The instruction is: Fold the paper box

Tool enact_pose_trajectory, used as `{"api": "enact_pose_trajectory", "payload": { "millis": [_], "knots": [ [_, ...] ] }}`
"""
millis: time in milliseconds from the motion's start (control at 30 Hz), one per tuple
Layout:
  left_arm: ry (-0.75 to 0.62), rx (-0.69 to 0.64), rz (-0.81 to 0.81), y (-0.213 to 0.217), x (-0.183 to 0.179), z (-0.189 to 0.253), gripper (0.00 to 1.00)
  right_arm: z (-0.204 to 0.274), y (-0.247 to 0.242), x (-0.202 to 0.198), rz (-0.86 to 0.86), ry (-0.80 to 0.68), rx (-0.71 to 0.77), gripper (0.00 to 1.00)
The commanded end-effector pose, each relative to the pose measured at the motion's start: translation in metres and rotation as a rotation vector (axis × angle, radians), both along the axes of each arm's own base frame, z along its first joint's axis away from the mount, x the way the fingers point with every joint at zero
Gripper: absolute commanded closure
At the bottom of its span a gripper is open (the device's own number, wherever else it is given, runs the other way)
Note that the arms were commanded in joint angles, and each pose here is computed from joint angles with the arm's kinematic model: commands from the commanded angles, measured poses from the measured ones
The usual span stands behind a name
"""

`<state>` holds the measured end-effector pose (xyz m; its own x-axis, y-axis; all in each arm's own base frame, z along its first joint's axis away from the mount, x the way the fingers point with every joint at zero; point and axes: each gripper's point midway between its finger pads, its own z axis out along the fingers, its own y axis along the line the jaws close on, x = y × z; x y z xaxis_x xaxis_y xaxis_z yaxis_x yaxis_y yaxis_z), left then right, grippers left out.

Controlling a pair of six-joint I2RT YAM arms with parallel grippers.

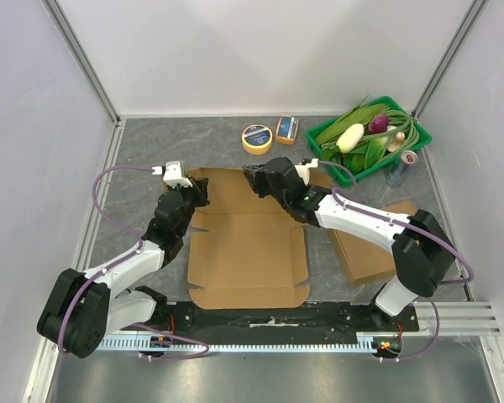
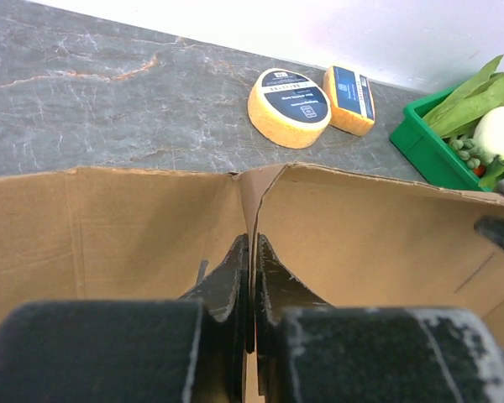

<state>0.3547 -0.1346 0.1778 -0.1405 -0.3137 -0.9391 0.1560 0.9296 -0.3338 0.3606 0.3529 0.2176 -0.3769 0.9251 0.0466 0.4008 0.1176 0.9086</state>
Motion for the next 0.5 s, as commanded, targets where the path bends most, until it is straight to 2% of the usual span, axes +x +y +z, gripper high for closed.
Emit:
{"api": "enact_pose_trajectory", "payload": {
  "millis": [0,33,67,100,133,167,233,267,300,400,467],
  "knots": [
    [-0.058,-0.147,0.015,0.000,-0.009,0.021,0.88,0.012,0.007,0.012,-0.061,-0.033,0.099,0.78],
    [-0.044,-0.161,-0.005,-0.003,-0.012,0.020,0.81,0.008,0.008,0.010,-0.055,-0.030,0.097,0.83],
    [-0.049,-0.185,-0.013,-0.003,-0.018,0.029,0.62,0.005,0.008,0.008,-0.047,-0.034,0.092,0.91],
    [0.040,-0.172,-0.007,-0.001,-0.026,0.014,0.51,-0.006,0.009,0.003,-0.021,-0.034,0.083,0.95],
    [0.076,-0.227,-0.003,0.000,-0.032,0.016,0.43,-0.010,0.007,-0.001,-0.010,-0.044,0.075,0.97],
    [0.055,-0.257,-0.025,0.002,-0.045,0.034,0.35,-0.009,0.004,-0.004,0.004,-0.066,0.076,1.00],
    [0.150,-0.262,-0.056,0.004,-0.066,0.028,0.28,-0.019,0.001,-0.016,0.066,-0.122,0.045,1.00],
    [0.142,-0.278,-0.060,0.008,-0.072,0.043,0.24,-0.016,-0.001,-0.019,0.086,-0.155,0.040,1.00],
    [0.191,-0.273,-0.049,0.016,-0.086,0.037,0.24,-0.021,-0.003,-0.025,0.105,-0.186,0.044,1.00],
    [0.225,-0.289,0.012,0.044,-0.094,0.045,0.24,-0.022,-0.010,-0.038,0.161,-0.278,0.045,1.00],
    [0.268,-0.293,0.105,0.071,-0.093,0.037,0.18,-0.023,-0.015,-0.041,0.190,-0.307,0.036,1.00]
  ]
}}
